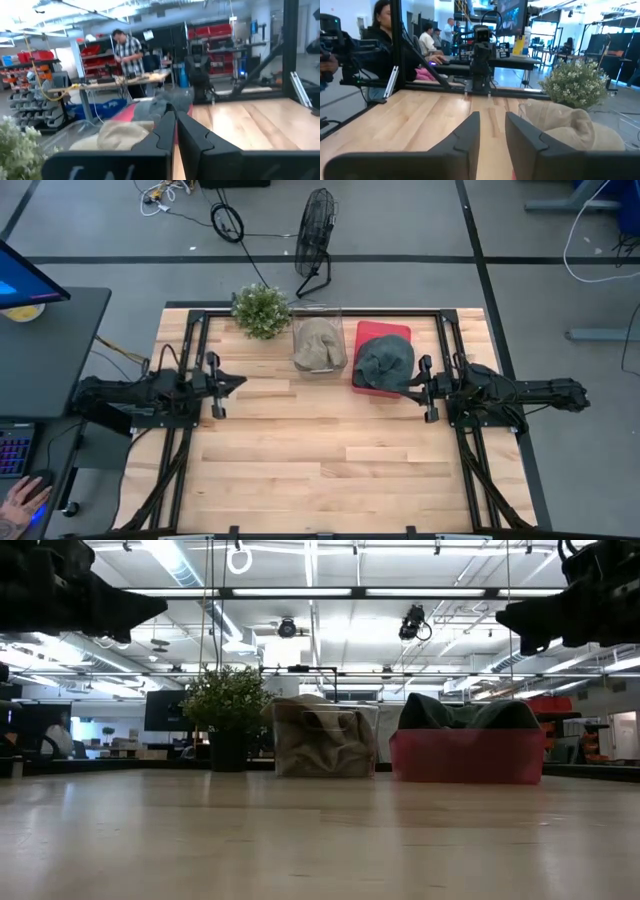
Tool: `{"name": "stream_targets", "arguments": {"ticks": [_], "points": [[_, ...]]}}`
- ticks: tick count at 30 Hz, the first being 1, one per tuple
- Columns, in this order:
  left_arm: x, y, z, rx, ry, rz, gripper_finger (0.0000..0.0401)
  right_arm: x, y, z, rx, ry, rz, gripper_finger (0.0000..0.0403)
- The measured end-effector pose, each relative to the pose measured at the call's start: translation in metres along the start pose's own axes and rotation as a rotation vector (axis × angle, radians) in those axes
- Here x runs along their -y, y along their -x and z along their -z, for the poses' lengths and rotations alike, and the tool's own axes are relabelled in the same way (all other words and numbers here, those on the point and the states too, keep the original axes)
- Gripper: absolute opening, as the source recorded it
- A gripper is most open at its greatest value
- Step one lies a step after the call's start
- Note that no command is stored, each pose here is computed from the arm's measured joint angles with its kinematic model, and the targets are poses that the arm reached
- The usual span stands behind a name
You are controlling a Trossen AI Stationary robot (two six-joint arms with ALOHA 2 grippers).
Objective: Pick & Place hat
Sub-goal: Return to Home Position
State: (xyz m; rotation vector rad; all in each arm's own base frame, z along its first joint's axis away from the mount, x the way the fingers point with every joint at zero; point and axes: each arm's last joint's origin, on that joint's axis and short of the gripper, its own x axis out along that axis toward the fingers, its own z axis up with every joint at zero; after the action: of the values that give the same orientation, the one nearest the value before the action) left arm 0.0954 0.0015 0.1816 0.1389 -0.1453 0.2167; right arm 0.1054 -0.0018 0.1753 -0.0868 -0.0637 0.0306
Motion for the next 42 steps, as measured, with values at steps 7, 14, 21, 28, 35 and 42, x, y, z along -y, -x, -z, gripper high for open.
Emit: {"name": "stream_targets", "arguments": {"ticks": [7, 14, 21, 28, 35, 42], "points": [[0.001, 0.000, 0.004, -0.036, 0.008, 0.006, 0.0012, 0.000, 0.000, 0.000, -0.005, 0.004, 0.000, 0.0070], [0.002, 0.000, 0.010, -0.097, 0.001, 0.016, 0.0012, 0.000, 0.000, 0.002, -0.019, -0.038, -0.001, 0.0030], [0.002, 0.000, 0.010, -0.101, 0.018, 0.015, 0.0013, -0.001, 0.001, 0.011, -0.110, -0.086, 0.000, 0.0007], [0.002, 0.000, 0.010, -0.103, 0.018, 0.016, 0.0014, 0.001, 0.001, 0.017, -0.183, -0.102, 0.070, 0.0003], [0.002, 0.000, 0.011, -0.102, 0.018, 0.015, 0.0014, 0.001, 0.001, 0.017, -0.182, -0.123, 0.072, 0.0021], [0.002, 0.000, 0.011, -0.102, 0.018, 0.015, 0.0014, 0.001, 0.001, 0.017, -0.181, -0.125, 0.073, 0.0029]]}}
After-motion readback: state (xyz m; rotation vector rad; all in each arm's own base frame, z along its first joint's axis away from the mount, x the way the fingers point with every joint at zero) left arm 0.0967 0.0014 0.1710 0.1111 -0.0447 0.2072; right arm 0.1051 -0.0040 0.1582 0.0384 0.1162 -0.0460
